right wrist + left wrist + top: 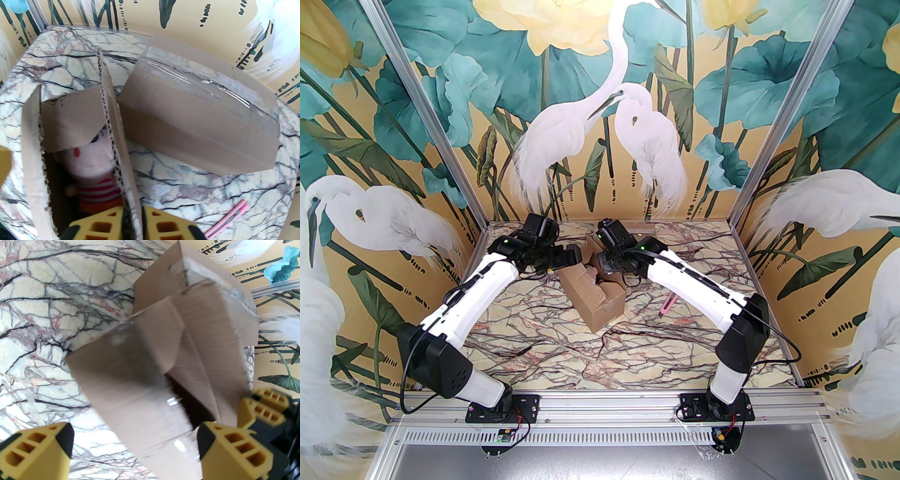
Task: Unpack the express box
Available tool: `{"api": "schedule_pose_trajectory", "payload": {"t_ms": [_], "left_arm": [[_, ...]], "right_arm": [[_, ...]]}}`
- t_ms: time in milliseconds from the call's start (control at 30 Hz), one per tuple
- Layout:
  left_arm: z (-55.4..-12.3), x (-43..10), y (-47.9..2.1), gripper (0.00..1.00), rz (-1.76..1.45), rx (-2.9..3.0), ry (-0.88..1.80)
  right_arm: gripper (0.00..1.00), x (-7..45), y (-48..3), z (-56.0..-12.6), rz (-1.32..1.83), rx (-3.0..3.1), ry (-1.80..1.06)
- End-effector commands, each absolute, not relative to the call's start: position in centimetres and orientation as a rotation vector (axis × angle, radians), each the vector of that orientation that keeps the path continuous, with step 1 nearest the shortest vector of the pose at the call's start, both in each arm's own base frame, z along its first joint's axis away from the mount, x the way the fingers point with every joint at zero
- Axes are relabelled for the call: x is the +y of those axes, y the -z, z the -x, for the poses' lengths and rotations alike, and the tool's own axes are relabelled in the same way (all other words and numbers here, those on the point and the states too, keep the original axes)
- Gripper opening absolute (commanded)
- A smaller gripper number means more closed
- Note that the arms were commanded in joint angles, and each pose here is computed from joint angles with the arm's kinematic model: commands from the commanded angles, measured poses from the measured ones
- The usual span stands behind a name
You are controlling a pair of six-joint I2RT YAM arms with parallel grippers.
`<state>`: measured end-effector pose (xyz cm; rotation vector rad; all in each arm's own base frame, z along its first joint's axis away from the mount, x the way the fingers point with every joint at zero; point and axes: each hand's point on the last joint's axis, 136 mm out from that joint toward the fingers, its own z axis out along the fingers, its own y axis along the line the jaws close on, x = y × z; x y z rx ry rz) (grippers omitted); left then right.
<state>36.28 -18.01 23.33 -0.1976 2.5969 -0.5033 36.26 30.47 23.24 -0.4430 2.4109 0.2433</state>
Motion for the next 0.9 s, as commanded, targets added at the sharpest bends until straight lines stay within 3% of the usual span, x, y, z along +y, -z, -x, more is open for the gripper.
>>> {"api": "schedule_pose_trajectory", "payload": {"t_ms": [0,400,667,867], "left_arm": [[-35.9,-17.1,-22.0,0.91,0.273,2.661,0.303],[-36.4,-17.0,-20.9,0.91,0.201,2.705,0.042],[-36.3,-17.7,-20.7,0.89,0.122,2.742,0.067],[-36.6,-17.8,-20.2,0.82,0.073,2.781,0.075]], "right_arm": [[0.13,30.8,-24.4,-35.5,0.373,2.403,-0.353],[0.11,31.2,-24.9,-34.8,0.309,2.358,-0.346],[0.11,31.0,-25.0,-34.8,0.274,2.346,-0.358],[0.11,31.2,-25.4,-34.8,0.272,2.337,-0.375]]}}
